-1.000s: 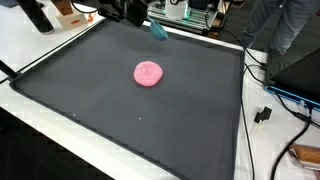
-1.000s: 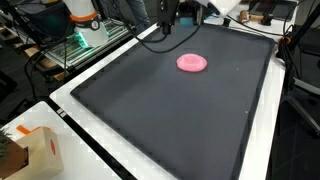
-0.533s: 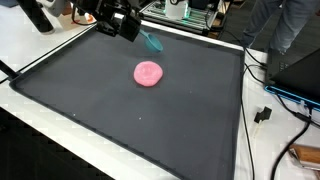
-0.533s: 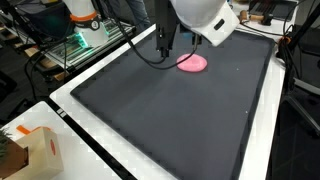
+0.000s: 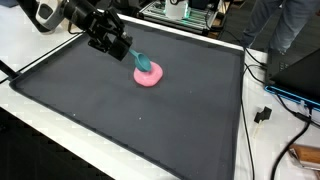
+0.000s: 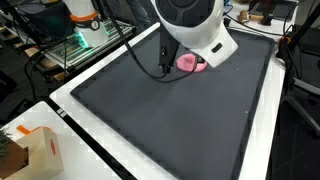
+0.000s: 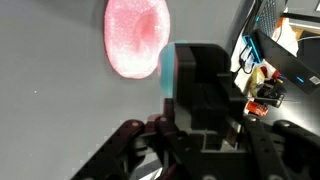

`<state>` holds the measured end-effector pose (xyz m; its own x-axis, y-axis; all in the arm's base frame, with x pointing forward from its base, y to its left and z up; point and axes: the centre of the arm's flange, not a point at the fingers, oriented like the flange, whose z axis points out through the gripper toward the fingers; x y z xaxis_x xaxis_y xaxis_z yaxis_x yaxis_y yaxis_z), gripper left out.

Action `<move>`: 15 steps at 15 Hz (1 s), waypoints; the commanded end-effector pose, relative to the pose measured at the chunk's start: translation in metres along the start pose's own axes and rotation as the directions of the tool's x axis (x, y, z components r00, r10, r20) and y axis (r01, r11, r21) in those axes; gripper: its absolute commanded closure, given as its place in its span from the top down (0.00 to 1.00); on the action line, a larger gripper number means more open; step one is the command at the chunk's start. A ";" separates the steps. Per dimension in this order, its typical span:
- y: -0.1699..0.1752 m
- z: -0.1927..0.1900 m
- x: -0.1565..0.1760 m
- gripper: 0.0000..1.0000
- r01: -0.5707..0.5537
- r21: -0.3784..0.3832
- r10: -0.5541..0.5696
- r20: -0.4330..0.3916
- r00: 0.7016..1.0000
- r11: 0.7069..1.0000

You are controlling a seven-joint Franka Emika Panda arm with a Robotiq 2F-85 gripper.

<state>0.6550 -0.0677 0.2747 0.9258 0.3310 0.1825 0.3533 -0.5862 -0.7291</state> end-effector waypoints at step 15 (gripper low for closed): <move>0.057 0.038 -0.005 0.25 -0.165 -0.146 0.162 -0.028 0.986 0.975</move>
<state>0.6631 -0.0705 0.2345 0.9650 0.2335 0.1191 0.2477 -0.6640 -0.7055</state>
